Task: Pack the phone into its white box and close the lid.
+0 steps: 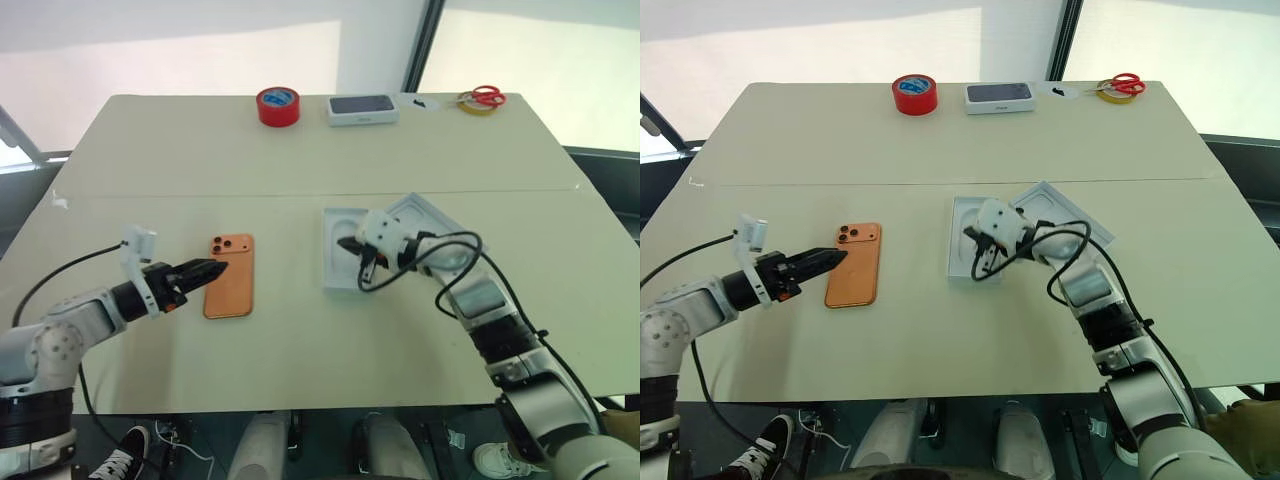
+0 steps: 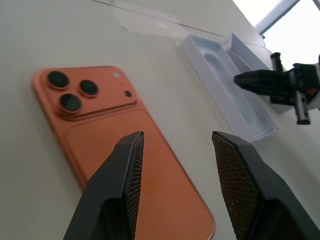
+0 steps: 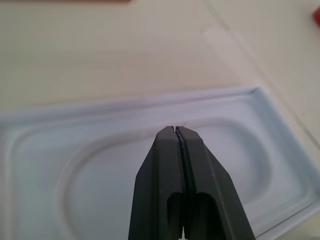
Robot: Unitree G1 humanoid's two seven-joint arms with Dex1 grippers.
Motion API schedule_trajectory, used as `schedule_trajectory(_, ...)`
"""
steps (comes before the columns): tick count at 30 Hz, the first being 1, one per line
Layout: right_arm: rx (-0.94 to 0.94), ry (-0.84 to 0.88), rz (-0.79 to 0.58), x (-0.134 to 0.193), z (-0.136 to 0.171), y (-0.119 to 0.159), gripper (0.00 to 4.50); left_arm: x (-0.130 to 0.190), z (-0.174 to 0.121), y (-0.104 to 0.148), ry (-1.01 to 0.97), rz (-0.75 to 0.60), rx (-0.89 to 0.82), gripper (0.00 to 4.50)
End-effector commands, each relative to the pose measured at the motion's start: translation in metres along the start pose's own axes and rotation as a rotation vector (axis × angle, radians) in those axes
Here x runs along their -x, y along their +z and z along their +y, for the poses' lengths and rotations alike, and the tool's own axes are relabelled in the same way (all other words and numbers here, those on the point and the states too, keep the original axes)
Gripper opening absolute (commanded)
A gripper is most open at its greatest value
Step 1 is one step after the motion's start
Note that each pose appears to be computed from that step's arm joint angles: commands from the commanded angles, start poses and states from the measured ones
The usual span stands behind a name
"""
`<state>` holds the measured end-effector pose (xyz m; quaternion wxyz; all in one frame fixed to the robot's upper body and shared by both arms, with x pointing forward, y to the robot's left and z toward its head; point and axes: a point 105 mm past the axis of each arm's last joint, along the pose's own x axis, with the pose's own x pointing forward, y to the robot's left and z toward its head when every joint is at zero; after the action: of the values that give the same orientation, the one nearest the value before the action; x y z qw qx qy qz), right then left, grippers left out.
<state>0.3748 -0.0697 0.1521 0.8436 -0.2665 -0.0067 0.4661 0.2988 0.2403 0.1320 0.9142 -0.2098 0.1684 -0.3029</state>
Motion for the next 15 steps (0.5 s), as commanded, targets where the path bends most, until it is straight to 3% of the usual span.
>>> schedule_trajectory(1,0.048,0.050,-0.091,-0.012,0.012,0.040,0.03,0.016,0.018,0.019,0.073,-0.060,0.070,2.30)
schedule_trajectory(6,0.105,0.134,-0.067,-0.040,0.040,0.051,0.03,0.021,0.031,0.014,0.099,-0.036,0.239,2.30)
schedule_trajectory(11,0.133,0.297,0.023,-0.071,0.078,0.050,0.03,0.017,0.025,-0.010,0.097,0.066,0.250,2.30)
schedule_trajectory(15,0.184,0.327,0.093,-0.086,0.097,0.040,0.03,0.010,0.019,-0.018,0.070,0.088,0.248,2.30)
